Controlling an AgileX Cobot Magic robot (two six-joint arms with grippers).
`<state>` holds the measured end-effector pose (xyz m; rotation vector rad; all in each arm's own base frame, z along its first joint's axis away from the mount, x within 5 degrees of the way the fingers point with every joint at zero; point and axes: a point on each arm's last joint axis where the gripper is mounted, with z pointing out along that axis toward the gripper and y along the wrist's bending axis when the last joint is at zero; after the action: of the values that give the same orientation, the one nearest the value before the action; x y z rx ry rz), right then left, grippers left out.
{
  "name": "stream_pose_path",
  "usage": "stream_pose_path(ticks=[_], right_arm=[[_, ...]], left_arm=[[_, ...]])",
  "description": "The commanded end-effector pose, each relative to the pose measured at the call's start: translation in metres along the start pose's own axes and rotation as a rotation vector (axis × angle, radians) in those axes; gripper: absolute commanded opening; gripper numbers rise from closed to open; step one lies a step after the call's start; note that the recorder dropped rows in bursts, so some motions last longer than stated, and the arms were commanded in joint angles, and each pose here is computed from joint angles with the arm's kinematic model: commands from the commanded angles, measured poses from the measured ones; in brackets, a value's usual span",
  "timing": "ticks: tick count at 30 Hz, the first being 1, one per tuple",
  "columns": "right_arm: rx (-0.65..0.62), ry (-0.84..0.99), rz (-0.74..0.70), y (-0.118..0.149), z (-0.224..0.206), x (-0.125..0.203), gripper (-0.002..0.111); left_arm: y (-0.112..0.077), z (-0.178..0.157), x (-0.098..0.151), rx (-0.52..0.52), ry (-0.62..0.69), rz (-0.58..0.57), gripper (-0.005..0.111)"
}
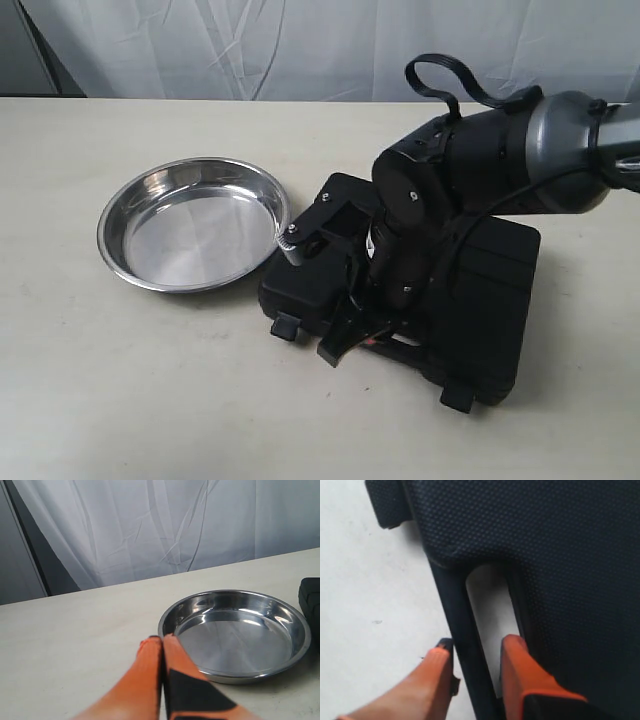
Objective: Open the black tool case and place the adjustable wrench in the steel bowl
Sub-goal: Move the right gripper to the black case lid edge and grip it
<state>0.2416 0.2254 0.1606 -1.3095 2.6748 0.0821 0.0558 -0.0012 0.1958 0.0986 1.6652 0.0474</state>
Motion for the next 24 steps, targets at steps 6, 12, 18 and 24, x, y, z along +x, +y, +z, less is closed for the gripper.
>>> stream_pose_path(ticks=[6, 12, 18, 24], right_arm=[[0.012, 0.025, 0.019, -0.001, 0.01, 0.001, 0.034], [0.01, 0.045, 0.017, -0.001, 0.017, 0.002, 0.034], [0.012, 0.036, 0.017, -0.001, 0.017, 0.001, 0.029], [0.008, 0.061, 0.017, -0.001, 0.017, 0.003, 0.0]], left_arm=[[0.0, 0.0, -0.001, 0.002, -0.005, 0.006, 0.0], [0.0, 0.0, -0.001, 0.002, -0.005, 0.006, 0.0], [0.0, 0.0, -0.001, 0.002, -0.005, 0.006, 0.0], [0.0, 0.0, -0.001, 0.002, -0.005, 0.006, 0.0]])
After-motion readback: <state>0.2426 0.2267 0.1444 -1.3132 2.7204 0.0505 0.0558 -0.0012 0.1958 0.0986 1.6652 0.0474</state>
